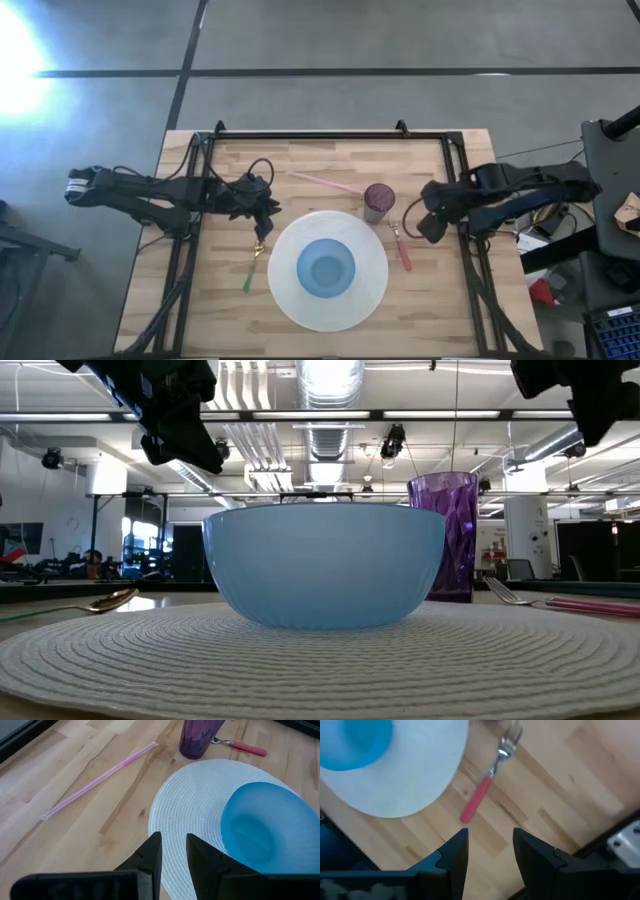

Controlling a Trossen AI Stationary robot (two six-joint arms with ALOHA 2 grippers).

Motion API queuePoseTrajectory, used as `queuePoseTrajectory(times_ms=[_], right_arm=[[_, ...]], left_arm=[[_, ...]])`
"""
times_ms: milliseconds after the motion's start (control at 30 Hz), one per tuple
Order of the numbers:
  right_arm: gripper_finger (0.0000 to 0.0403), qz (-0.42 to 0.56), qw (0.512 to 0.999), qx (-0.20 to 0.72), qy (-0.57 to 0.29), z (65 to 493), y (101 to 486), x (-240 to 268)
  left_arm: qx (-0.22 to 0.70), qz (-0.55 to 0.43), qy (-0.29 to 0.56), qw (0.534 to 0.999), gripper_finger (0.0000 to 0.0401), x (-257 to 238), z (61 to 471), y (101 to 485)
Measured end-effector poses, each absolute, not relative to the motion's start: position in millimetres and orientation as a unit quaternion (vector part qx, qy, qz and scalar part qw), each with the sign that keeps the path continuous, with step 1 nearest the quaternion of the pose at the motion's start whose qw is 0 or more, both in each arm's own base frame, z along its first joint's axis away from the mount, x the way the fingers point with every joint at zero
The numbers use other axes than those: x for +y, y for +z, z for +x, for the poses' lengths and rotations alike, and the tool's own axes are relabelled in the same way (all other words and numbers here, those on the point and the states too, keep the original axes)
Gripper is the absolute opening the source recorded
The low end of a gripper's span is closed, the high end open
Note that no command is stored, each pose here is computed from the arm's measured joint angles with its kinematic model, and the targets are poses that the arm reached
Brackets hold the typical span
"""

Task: Pick & Place Utensil
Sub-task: Put the pink fork in the blue bowl

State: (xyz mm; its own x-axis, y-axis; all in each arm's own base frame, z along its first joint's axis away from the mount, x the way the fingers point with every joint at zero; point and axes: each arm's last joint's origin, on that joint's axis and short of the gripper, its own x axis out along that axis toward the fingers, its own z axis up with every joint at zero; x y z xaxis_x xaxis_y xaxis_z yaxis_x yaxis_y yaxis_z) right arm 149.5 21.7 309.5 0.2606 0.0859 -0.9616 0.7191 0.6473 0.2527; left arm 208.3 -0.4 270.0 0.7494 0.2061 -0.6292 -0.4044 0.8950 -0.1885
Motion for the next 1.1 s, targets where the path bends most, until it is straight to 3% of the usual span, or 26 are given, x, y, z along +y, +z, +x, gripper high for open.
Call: queuePoseTrajectory(times_ms=[167, 733, 1100], right_arm=[[0.0143, 0.371, 0.686, 0.576, -0.245, 155.0, 294.0, 31.1], [0.0116, 0.383, 0.697, 0.563, -0.225, 180.3, 272.1, 86.0], [0.0091, 0.402, 0.683, 0.546, -0.27, 186.2, 259.5, 128.7]], left_arm=[[0.339, -0.154, 0.167, 0.913, 0.0081, -0.5, 204.7, 266.2], [0.367, -0.16, 0.161, 0.902, 0.0081, -1.3, 200.9, 262.1], [0.368, -0.158, 0.16, 0.902, 0.0081, -1.2, 200.9, 262.0]])
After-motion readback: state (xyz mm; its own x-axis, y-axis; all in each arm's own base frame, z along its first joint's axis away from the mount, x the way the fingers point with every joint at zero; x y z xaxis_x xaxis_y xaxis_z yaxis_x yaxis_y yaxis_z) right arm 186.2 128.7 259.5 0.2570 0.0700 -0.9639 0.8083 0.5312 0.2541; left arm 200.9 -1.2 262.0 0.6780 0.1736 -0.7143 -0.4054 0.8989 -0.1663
